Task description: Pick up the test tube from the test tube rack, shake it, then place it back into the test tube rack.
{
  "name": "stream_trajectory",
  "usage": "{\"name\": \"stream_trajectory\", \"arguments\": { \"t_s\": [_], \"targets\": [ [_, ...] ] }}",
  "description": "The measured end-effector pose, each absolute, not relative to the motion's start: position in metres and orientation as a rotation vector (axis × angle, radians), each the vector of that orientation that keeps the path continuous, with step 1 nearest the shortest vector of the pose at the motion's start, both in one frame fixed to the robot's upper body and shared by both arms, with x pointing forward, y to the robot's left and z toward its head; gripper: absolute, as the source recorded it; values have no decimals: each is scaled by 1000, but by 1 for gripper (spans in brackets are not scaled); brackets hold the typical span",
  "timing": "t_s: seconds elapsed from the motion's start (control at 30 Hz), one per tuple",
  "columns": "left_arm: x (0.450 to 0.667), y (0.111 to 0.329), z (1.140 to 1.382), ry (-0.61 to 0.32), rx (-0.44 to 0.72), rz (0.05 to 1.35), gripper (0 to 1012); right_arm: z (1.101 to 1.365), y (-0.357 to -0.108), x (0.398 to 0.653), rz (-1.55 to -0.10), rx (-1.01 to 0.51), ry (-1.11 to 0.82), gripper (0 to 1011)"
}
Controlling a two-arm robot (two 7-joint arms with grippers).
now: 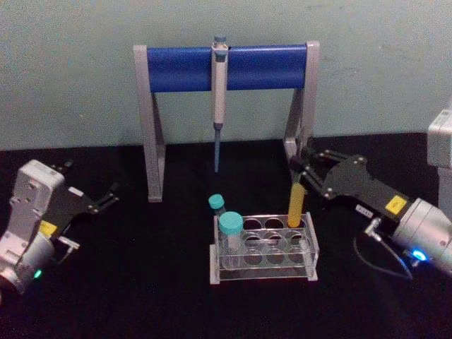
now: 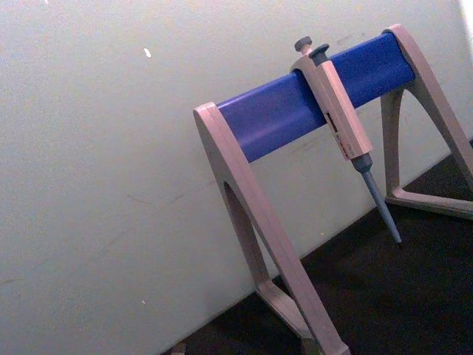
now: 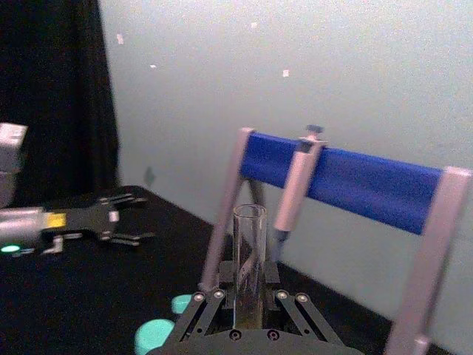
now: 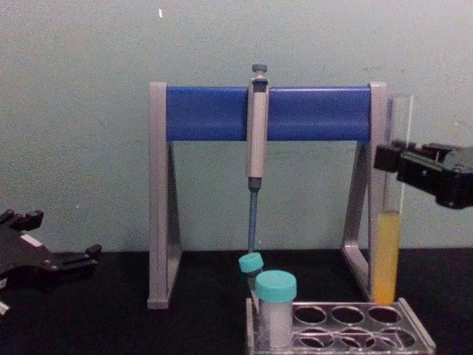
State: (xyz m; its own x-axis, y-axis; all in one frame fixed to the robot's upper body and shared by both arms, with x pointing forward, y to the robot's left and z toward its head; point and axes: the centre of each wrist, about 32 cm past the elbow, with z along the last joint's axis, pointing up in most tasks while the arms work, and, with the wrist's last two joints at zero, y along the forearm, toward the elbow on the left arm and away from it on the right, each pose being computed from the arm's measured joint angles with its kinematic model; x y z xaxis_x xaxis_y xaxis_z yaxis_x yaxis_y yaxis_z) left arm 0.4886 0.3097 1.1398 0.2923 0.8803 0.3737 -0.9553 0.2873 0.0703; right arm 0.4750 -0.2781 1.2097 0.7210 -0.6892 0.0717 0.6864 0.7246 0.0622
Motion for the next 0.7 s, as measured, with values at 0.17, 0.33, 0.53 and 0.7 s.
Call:
{"name": "stream_trajectory", "arguments": {
  "t_s": [0.17, 0.33, 0.53, 0.7],
  "targets": [
    [489, 310, 1140, -285, 304, 1248, 1001, 1207, -271, 473, -709, 37, -70, 221],
    [489, 310, 1140, -285, 304, 1248, 1001, 1204, -261, 480, -676, 60, -51, 221],
    [489, 310, 1140, -285, 304, 1248, 1001, 1204, -253, 496, -671, 86, -57, 221],
    [489, 310, 1140, -285, 304, 1248, 1001, 1204, -252, 508, -691, 98, -64, 221]
  ]
}}
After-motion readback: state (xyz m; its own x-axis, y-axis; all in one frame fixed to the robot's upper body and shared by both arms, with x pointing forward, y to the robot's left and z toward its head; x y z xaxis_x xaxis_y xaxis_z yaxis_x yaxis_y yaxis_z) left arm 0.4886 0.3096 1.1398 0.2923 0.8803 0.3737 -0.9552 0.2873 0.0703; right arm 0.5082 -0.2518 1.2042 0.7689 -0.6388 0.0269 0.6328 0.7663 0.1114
